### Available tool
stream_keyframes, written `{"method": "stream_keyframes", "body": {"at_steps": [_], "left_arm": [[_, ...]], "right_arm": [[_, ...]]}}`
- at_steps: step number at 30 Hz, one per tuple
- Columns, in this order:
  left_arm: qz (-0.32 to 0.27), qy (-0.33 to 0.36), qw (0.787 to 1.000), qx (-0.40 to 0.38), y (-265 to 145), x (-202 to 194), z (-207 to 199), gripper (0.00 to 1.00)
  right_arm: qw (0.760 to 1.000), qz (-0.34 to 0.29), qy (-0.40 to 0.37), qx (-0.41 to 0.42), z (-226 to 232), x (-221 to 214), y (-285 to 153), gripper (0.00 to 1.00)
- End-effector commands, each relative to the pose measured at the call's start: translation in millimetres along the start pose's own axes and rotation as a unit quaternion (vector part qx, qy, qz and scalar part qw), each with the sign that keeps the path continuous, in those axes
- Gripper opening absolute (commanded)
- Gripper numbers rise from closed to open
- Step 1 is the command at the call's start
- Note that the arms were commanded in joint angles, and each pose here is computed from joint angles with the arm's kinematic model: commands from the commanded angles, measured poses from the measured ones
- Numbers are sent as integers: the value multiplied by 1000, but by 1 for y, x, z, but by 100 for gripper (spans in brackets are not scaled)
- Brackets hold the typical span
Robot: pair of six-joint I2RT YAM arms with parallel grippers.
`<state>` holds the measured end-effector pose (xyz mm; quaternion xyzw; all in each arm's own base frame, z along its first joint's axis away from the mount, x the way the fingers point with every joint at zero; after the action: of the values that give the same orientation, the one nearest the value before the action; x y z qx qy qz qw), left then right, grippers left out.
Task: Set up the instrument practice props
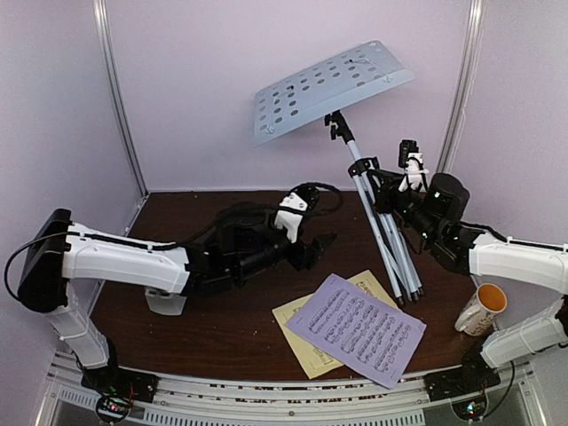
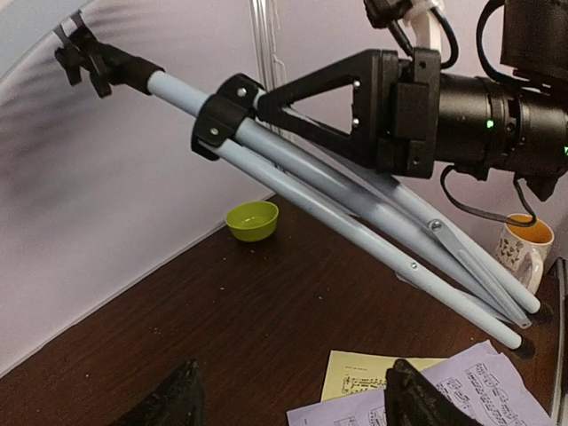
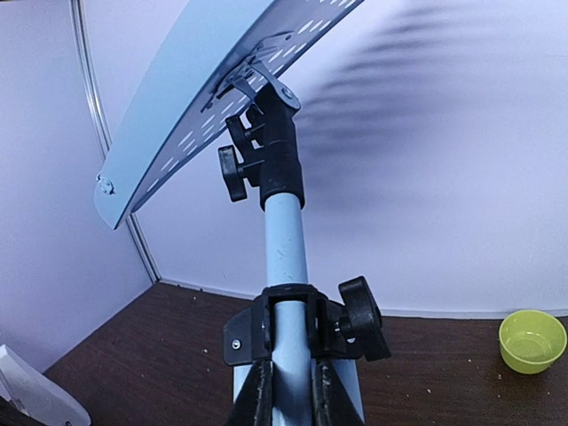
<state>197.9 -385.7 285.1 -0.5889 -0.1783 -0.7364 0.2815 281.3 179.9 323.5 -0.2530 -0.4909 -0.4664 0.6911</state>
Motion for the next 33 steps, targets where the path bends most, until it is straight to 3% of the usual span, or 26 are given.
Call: {"method": "stream_keyframes", "body": {"at_steps": [1, 6, 20, 26, 33], "left_arm": [[-30, -16, 999, -8, 23, 10, -11, 73], [-49, -8, 997, -65, 27, 3, -25, 82], [-49, -18, 992, -113, 51, 0, -59, 81], [-31, -37, 998, -38, 53, -4, -48, 73], [-3, -21, 996, 83, 42, -14, -24, 57]], "right_arm": [[939, -306, 78, 137, 50, 125, -46, 0], [934, -312, 86, 152, 54, 125, -46, 0], [918, -333, 131, 170, 76, 117, -47, 0], [915, -339, 135, 170, 84, 110, -50, 0], [918, -339, 125, 163, 89, 109, -57, 0]]}}
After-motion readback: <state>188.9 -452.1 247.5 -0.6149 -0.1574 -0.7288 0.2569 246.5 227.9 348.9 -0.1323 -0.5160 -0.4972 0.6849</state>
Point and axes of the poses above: each gripper's point midway between its finger pads, its own y axis out along the fingers, its own z axis along the line the jaws close on, x = y × z, the point moved 9 cm from there along -y, back along the fingers, and after that the axes turned 10 degrees about y, right-handed, at the moved point
